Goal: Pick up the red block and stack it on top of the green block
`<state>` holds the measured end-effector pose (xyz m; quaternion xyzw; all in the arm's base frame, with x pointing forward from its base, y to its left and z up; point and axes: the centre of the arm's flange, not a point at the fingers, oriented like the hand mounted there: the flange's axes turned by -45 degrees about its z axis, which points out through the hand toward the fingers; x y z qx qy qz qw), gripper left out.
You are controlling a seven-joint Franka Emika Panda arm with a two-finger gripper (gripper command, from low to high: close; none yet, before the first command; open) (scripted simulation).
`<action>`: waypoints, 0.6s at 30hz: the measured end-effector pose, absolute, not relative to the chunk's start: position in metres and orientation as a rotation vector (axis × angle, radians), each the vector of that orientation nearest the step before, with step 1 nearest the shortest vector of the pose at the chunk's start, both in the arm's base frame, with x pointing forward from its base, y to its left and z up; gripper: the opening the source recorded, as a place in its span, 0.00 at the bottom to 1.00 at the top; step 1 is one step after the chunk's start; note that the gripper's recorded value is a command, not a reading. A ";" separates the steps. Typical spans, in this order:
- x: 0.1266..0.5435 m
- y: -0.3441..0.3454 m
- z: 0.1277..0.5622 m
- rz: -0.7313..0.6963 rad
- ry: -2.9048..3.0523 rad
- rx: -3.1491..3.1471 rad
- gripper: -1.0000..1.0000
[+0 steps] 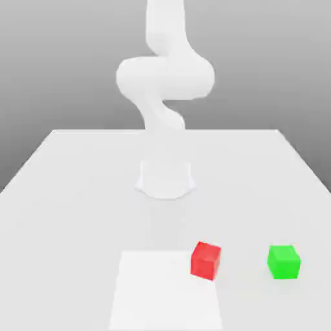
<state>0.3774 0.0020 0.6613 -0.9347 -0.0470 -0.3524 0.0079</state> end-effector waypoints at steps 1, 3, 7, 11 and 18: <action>0.390 0.005 0.637 -1.044 -0.229 -2.933 0.50; 0.411 0.013 0.587 -0.932 -0.391 -2.947 0.50; 0.434 0.035 0.487 -0.711 -0.713 -2.942 0.50; 0.431 0.060 0.387 -0.483 -1.046 -2.892 0.50; 0.370 0.085 0.228 -0.058 -1.647 -2.671 0.50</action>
